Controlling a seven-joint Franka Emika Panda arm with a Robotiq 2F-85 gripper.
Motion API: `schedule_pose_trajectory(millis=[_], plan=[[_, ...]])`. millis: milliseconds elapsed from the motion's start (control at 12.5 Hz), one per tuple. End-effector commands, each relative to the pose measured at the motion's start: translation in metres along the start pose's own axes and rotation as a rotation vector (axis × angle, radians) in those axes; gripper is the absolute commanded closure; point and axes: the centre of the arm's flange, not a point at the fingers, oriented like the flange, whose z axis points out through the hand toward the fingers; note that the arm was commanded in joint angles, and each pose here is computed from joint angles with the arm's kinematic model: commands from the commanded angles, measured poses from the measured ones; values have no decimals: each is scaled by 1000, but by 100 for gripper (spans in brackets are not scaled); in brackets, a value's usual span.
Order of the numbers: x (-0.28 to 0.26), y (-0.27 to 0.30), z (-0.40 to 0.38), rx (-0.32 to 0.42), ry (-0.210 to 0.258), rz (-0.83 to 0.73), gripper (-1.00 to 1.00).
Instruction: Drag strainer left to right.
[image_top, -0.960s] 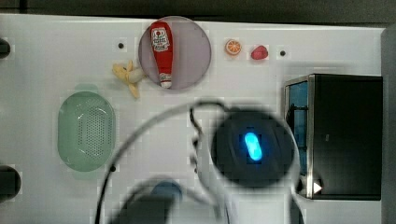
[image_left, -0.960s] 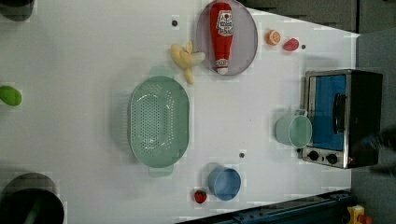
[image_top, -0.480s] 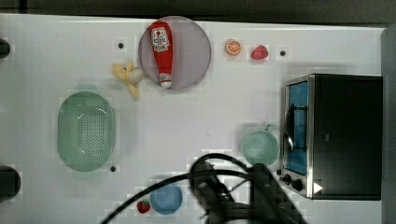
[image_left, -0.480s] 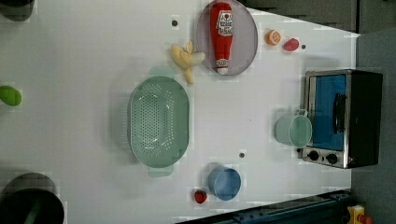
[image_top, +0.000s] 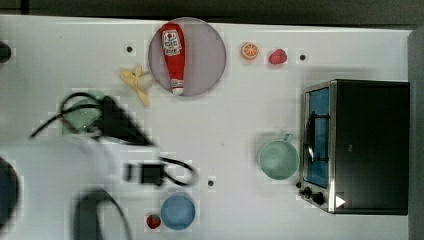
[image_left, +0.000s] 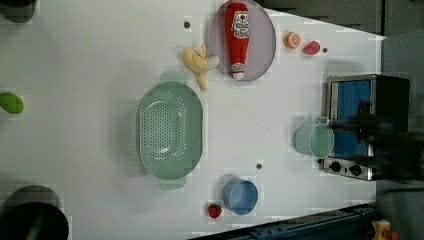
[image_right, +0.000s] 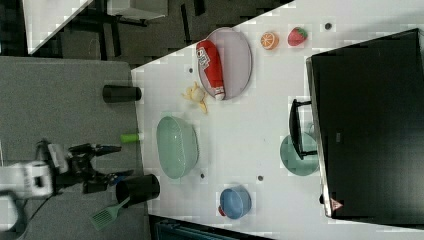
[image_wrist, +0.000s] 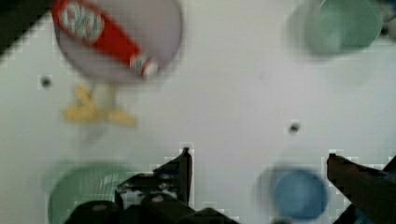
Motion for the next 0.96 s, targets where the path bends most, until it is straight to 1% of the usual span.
schedule_pose_trajectory(millis=[80,240,400,640,800,960], plan=[[-55,-38,39,16,-25,249,-100],[-83,-68,75,21,-64,371,-100],[-103,-91,114,12,-111,468,-100],[-122,-114,175,-13,-194,590,-100],[-129,-126,217,-21,-246,652,-100],[-128,-133,258,-11,-268,659,-100]])
